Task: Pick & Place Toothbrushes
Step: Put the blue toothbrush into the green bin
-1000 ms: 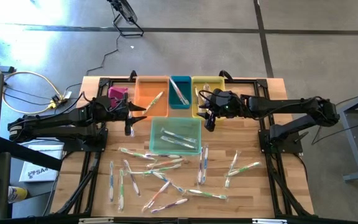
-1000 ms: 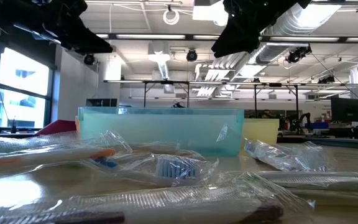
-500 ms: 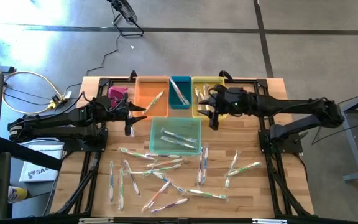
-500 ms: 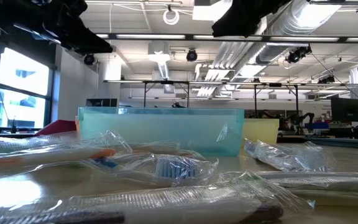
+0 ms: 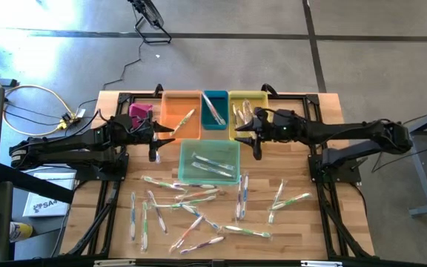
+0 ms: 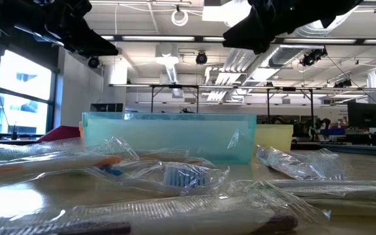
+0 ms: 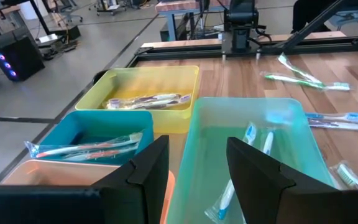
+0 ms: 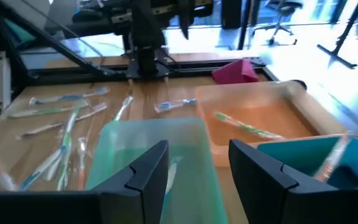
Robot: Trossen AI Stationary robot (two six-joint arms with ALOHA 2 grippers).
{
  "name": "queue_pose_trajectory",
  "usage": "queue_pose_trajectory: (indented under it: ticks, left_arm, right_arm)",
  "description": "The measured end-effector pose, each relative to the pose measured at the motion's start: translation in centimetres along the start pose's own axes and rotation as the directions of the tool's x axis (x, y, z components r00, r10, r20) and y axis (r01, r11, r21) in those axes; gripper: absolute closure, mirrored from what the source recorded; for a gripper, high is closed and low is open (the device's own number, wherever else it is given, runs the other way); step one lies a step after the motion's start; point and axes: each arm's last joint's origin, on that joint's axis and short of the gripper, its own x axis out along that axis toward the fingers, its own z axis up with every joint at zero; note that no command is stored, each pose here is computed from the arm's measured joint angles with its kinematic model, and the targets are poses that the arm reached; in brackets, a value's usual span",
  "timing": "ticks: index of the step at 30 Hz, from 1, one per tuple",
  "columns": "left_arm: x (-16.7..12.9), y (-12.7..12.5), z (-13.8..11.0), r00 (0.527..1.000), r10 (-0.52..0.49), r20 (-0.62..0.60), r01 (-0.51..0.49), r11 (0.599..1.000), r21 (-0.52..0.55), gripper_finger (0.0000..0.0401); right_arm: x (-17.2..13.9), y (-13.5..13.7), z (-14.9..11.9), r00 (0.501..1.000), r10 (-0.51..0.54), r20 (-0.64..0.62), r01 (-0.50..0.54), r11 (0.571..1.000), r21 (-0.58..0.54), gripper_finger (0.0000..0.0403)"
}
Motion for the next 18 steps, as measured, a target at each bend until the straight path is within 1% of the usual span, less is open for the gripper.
queue_pose_trajectory:
  ticks: [7,14,18]
  left_arm:
    - [0.0,0.0,0.0,1.0,0.0,-0.004,0.0,1.0,0.0,0.0245]
    - [0.0,0.0,-0.2,1.0,-0.003,-0.021,0.003,1.0,-0.001,0.0245]
    - [0.0,0.0,-0.2,1.0,-0.003,-0.022,0.003,1.0,-0.001,0.0245]
  right_arm:
    - [-2.7,0.1,0.9,0.995,-0.023,0.095,0.027,0.998,-0.049,0.0241]
    - [-4.9,0.3,-0.5,0.986,-0.024,0.167,0.032,0.998,-0.048,0.0241]
    - [-5.7,0.4,-1.4,0.983,-0.021,0.183,0.028,0.999,-0.033,0.0241]
